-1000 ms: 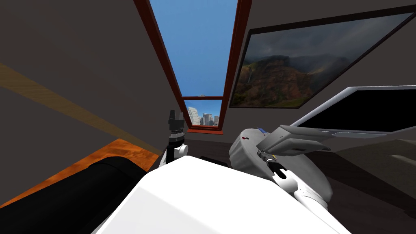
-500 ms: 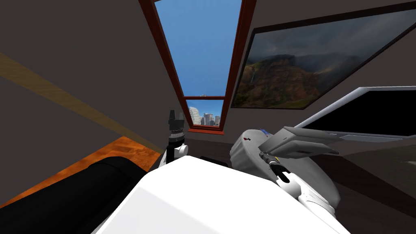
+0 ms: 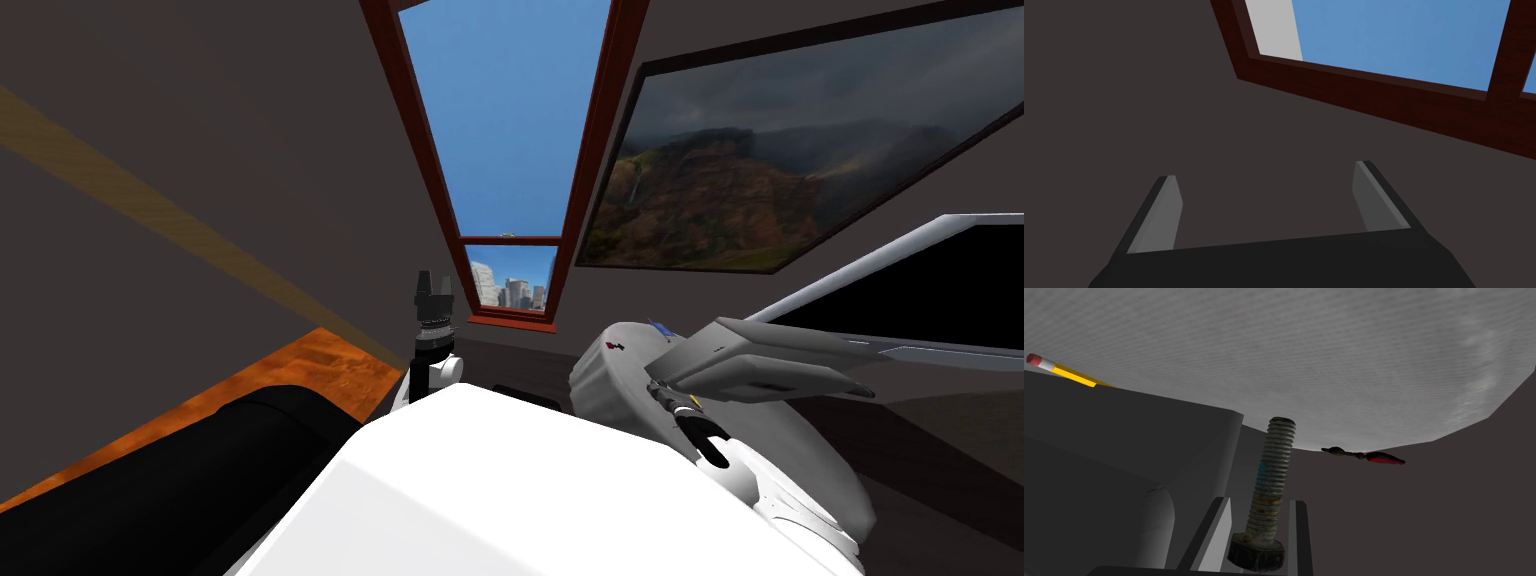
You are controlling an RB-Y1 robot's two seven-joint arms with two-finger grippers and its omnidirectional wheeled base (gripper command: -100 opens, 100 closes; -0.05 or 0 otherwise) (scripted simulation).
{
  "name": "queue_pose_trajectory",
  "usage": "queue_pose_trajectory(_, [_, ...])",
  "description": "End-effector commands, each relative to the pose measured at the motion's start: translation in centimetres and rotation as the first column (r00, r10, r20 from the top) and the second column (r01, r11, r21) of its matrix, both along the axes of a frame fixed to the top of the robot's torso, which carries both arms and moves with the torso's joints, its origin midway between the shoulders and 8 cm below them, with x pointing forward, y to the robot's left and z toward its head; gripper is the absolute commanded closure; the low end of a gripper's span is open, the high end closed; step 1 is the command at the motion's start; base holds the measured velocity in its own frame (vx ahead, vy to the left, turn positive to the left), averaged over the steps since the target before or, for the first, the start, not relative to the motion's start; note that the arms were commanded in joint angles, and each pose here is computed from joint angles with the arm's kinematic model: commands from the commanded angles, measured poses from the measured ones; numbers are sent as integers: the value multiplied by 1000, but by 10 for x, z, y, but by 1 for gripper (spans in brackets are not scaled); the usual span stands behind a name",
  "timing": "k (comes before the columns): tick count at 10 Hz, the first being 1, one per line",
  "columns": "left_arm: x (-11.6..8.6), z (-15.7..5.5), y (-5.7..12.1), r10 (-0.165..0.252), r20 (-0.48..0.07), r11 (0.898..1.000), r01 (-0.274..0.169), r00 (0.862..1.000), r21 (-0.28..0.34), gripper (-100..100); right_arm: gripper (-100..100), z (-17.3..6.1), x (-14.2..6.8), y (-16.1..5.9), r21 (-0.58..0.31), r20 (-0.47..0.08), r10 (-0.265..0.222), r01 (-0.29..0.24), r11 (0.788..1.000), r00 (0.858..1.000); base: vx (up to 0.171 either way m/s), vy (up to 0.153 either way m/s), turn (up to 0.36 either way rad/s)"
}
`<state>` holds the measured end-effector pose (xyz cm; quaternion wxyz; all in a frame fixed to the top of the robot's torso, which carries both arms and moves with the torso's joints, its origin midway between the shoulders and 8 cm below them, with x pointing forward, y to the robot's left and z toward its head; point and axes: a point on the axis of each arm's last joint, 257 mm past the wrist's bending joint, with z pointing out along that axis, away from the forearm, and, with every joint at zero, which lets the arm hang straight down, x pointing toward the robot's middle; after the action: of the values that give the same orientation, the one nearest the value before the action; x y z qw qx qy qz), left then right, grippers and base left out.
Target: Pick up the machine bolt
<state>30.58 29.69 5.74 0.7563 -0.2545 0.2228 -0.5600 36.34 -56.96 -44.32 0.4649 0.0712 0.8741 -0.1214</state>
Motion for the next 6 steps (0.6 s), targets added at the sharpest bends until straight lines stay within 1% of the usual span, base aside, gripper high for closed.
queue_pose_trajectory(1, [0,0,0,0,0,1000,0,1000,0,0,100,2,-7,-9,14,10,-26,26,1000,1000,-8,18,103])
queue_pose_trajectory(3, [0,0,0,0,0,1000,0,1000,0,0,100,0,-8,-8,-12,-8,-5,5,1000,1000,-1,6,-4])
queue_pose_trajectory(4, [0,0,0,0,0,1000,0,1000,0,0,100,1,-24,-19,11,1,-42,42,999,999,-3,18,202])
queue_pose_trajectory(5, [0,0,0,0,0,1000,0,1000,0,0,100,3,-25,-23,15,5,-53,53,998,999,-7,16,96])
queue_pose_trajectory(6, [0,0,0,0,0,1000,0,1000,0,0,100,2,-25,-23,7,-3,-47,47,999,999,-3,12,-14])
